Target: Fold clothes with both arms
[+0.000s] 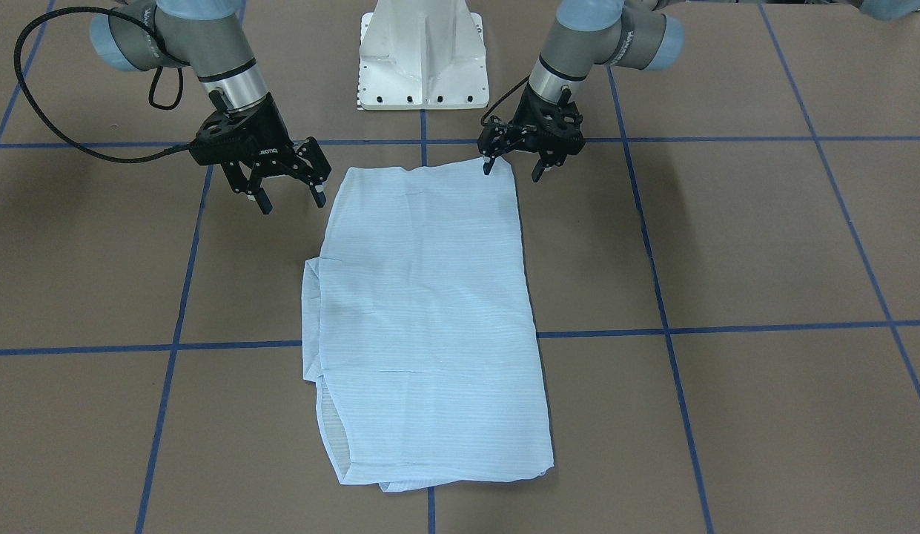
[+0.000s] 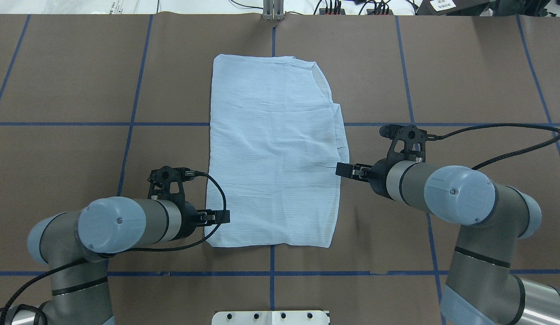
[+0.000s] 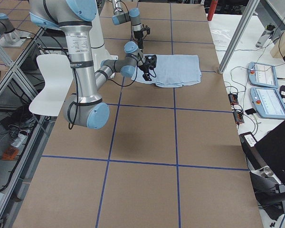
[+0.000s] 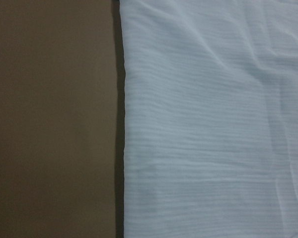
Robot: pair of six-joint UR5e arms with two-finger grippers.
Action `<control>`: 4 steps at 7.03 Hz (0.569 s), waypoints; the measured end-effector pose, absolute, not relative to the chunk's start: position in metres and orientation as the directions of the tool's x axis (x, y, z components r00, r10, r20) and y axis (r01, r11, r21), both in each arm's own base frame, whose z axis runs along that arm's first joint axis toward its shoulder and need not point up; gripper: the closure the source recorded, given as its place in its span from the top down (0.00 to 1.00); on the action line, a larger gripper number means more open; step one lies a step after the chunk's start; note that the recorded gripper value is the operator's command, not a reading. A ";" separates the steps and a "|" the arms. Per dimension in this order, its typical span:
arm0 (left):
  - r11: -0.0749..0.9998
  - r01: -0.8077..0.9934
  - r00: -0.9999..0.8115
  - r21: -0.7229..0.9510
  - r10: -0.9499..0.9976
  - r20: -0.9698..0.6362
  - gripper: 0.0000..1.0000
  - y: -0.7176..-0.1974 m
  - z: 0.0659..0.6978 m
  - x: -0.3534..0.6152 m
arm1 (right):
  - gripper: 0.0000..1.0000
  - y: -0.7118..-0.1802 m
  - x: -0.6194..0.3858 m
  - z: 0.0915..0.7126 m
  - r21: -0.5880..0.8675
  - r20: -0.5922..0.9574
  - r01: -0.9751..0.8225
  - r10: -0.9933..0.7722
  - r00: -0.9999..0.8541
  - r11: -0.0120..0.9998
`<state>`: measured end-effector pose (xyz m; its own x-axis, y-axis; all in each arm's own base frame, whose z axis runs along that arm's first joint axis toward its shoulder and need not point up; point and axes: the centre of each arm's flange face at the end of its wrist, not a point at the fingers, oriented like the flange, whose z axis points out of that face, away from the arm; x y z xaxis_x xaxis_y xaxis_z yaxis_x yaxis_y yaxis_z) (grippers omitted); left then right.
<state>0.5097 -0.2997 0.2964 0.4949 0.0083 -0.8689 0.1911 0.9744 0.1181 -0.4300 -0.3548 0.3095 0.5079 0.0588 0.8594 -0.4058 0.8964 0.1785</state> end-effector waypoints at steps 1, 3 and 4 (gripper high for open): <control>0.976 0.186 0.508 0.115 0.005 -0.861 0.86 -0.297 0.303 0.517 | 1.00 -0.353 -0.432 0.309 0.181 0.859 -0.407 0.057 0.509 0.895; 0.977 0.182 0.522 0.113 0.001 -0.853 0.79 -0.297 0.311 0.525 | 1.00 -0.351 -0.435 0.310 0.184 0.858 -0.404 0.055 0.511 0.896; 0.978 0.177 0.523 0.113 0.004 -0.853 0.70 -0.294 0.311 0.527 | 1.00 -0.351 -0.435 0.310 0.184 0.858 -0.404 0.055 0.511 0.896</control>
